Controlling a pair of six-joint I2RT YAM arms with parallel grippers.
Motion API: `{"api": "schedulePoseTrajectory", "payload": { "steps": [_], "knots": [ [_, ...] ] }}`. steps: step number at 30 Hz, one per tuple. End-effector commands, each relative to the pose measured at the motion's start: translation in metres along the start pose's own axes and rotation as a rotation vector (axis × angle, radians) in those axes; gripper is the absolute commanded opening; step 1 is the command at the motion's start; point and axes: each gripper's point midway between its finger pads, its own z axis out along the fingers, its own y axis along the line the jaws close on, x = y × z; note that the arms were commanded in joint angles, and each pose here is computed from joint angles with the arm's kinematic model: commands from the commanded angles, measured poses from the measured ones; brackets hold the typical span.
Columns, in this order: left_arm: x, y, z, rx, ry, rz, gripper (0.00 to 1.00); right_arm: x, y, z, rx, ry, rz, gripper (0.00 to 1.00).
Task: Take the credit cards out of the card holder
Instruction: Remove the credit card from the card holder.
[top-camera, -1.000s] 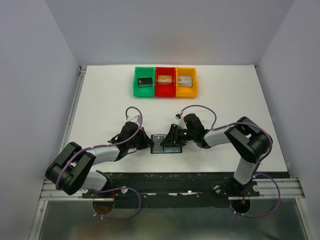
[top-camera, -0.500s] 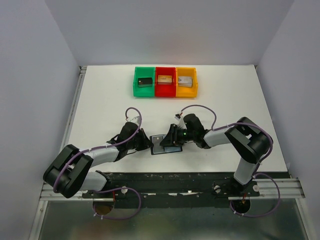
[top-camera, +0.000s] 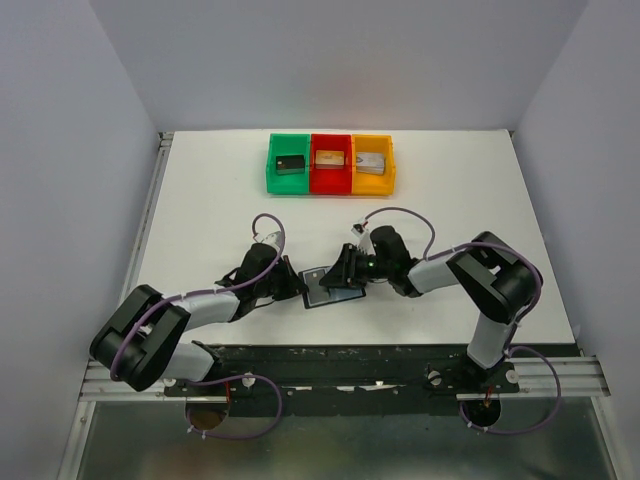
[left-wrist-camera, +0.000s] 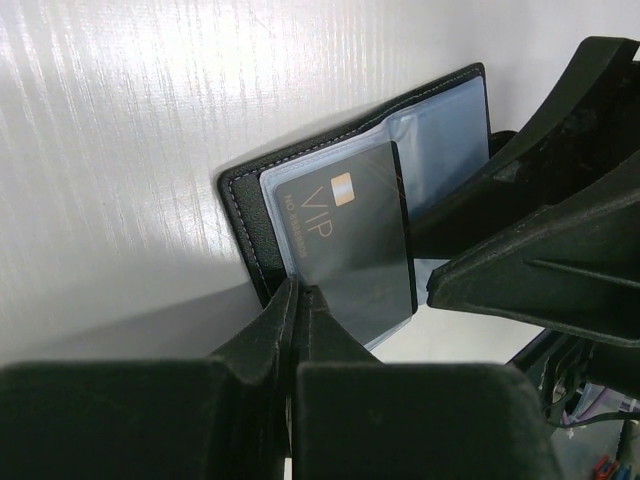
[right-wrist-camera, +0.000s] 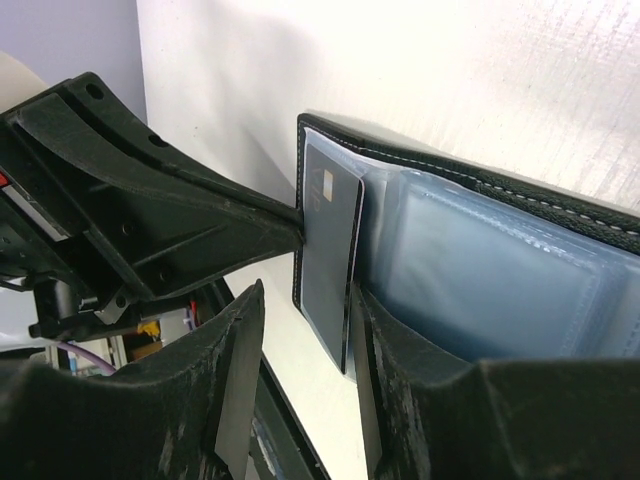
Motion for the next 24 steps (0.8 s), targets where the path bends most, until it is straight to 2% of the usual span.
{"api": "schedulePoseTrajectory", "payload": {
  "steps": [1,12,24],
  "knots": [
    [0.020,0.021,0.001,-0.067,0.065,-0.006,0.02,0.004,0.009,0.003,-0.070,0.024,-0.010,0.47],
    [0.015,0.010,0.005,-0.024,0.060,-0.005,0.02,0.013,0.014,0.007,-0.122,0.099,-0.005,0.47],
    [0.021,-0.002,0.009,0.022,0.074,-0.004,0.03,0.014,0.011,0.012,-0.129,0.102,0.024,0.48]
  ]
}}
